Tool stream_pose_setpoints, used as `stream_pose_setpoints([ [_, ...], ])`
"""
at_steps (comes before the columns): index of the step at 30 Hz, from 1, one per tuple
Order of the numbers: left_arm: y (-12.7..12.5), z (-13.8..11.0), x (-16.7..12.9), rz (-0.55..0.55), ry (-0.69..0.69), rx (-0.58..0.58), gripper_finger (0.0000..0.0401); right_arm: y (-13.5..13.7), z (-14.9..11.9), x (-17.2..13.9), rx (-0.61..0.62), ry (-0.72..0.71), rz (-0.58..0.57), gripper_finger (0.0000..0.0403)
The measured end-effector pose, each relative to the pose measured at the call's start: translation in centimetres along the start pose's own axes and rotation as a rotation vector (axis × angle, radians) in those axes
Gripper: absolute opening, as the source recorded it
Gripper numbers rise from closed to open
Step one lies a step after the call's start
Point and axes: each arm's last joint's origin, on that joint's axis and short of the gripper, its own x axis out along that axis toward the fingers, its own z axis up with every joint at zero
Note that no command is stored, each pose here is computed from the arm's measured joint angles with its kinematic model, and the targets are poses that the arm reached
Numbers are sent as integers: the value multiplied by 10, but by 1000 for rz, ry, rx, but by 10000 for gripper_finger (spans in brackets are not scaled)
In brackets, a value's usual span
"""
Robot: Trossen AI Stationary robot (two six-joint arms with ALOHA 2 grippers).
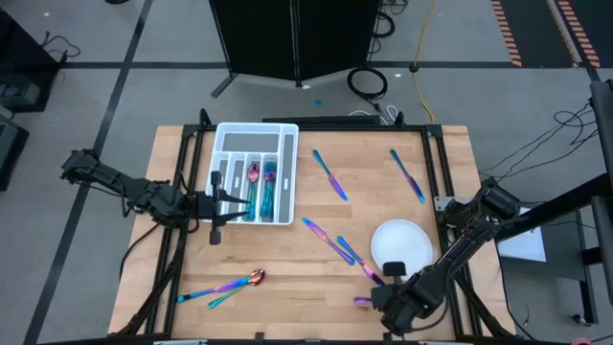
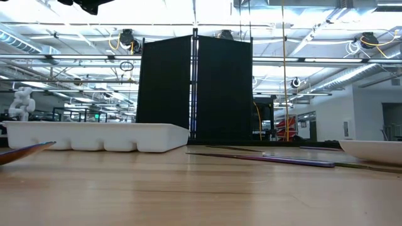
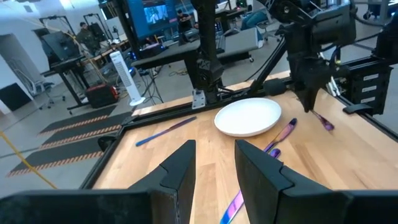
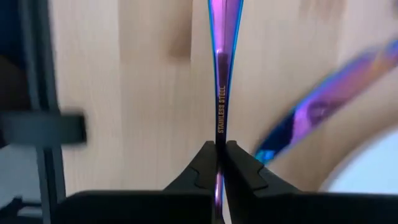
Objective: Sort silverware
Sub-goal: Put the iridescent fork into the white silverware tray
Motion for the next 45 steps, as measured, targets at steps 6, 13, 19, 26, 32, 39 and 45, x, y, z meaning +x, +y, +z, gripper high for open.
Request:
stream_pose_setpoints([
  [6, 0, 0, 0, -5, 1, -10, 114, -11, 32, -9, -134, -200, -112, 1],
  [13, 0, -1, 2, -1, 5, -211, 114, -43, 74, -17, -279, -410, -396, 1],
  [19, 3, -11, 13, 59, 57, -602, 114, -77, 106, -23, -500, -439, -720, 0],
  [26, -4, -25, 34, -47, 193, -928, 114, -115, 138, -29, -710, -379, -904, 0],
  [32, -10, -39, 53, -50, 308, -1147, 114, -130, 150, -31, -871, -387, -831, 0],
  [39, -6, -47, 74, -72, 308, -1232, 114, -142, 160, -34, -920, -426, -818, 0],
  [45, -7, -51, 93, -157, 267, -1289, 114, -140, 174, -37, -1067, -428, -1024, 0],
])
